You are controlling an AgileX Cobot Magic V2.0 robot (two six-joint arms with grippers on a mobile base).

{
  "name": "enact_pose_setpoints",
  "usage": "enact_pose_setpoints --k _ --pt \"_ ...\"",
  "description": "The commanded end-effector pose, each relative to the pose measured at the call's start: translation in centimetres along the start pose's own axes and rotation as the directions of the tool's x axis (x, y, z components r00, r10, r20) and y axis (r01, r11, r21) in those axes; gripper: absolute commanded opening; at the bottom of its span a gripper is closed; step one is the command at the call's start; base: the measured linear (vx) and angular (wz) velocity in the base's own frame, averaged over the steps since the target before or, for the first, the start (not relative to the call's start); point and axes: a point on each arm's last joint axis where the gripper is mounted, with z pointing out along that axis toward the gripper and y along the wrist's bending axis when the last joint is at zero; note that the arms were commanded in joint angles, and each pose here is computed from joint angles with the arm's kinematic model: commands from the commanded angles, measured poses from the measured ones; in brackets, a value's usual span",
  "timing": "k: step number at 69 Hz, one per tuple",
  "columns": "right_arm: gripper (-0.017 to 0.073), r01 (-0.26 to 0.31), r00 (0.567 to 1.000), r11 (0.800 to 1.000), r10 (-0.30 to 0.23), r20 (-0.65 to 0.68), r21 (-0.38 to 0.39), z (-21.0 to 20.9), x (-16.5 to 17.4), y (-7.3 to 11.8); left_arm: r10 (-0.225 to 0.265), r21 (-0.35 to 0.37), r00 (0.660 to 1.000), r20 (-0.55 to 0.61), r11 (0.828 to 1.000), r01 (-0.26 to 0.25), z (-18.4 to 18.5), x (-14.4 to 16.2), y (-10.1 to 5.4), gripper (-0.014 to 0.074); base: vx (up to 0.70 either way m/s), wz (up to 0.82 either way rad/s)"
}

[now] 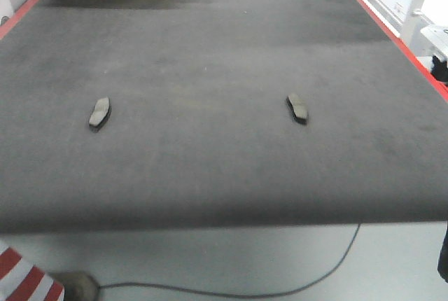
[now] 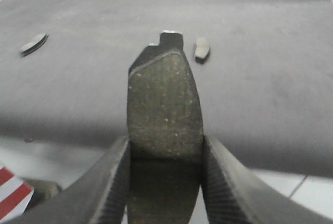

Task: Move and align brake pads A on conveyor
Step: 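Turn and approach the black belt conveyor with both pads held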

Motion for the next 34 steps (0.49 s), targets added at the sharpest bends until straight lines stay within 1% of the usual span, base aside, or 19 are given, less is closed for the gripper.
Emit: enact_pose_setpoints --k 1,34 --pt "-0.0004 0.015 0.992 1.0 -0.015 0.126 0.008 -0.44 -1.85 0.02 0.001 0.022 0.995 0.101 1.0 -0.003 -0.38 -1.53 -0.29 -0.0006 0.37 0.05" --pt "-0.0004 0.015 0.992 1.0 -0.015 0.126 0.008 -0.44 -1.85 0.02 0.001 0.022 0.995 0.101 1.0 -0.003 -0.38 -1.53 -0.29 -0.0006 0.33 0.02"
